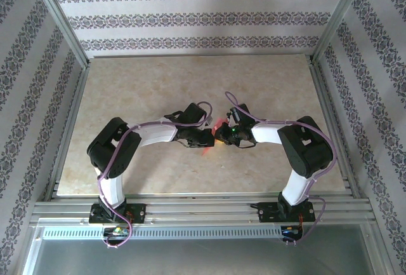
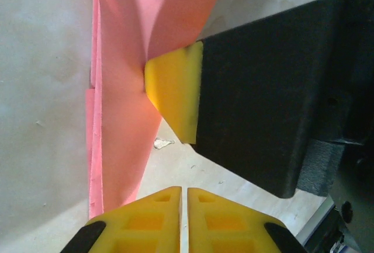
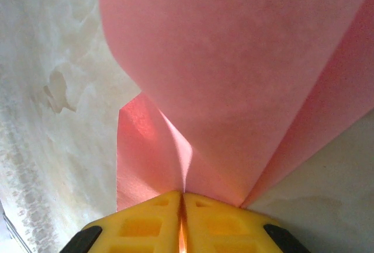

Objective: Fold a paper plane with a square sheet of paper (pick it up from the middle)
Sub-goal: Fold the wing for the fifth time at the center of the table.

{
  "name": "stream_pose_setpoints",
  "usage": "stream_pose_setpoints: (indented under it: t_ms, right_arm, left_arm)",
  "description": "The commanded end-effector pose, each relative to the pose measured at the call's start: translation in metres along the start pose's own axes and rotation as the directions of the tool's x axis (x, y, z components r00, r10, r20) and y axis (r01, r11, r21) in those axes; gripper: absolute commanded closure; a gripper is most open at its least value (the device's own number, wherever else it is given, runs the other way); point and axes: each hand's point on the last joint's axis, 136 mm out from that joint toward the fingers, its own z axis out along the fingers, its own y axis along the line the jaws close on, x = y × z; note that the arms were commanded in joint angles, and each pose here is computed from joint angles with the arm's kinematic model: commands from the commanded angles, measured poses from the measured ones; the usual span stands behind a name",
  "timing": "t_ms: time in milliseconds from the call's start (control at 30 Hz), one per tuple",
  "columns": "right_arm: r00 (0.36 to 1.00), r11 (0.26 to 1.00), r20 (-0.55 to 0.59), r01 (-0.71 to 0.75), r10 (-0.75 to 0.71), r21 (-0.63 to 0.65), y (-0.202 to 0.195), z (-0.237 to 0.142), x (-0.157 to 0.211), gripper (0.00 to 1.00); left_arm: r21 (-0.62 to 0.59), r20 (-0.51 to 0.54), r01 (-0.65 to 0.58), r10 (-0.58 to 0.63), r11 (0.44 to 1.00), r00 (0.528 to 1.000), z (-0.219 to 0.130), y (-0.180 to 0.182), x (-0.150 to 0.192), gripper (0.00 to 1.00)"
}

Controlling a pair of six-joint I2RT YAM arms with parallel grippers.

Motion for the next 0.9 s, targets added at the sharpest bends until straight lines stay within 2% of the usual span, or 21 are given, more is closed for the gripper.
stream_pose_setpoints:
  t_ms: [0,867]
  right_arm:
    - [0.999,0.983,-0.017,-0.044,0.048,0.177,-0.048,0.01,0.012,0.86]
    - [0.997,0.975,-0.031,-0.06,0.069,0.212,-0.057,0.012,0.016,0.86]
  left_arm:
    - [-0.068,-0.033,-0.002,0.0,0.998,0.999,0.006,0.012,0.007,0.89]
    - [-0.19,-0.086,0.019,-0.036,0.982,0.996,0.009,0.045,0.027,0.91]
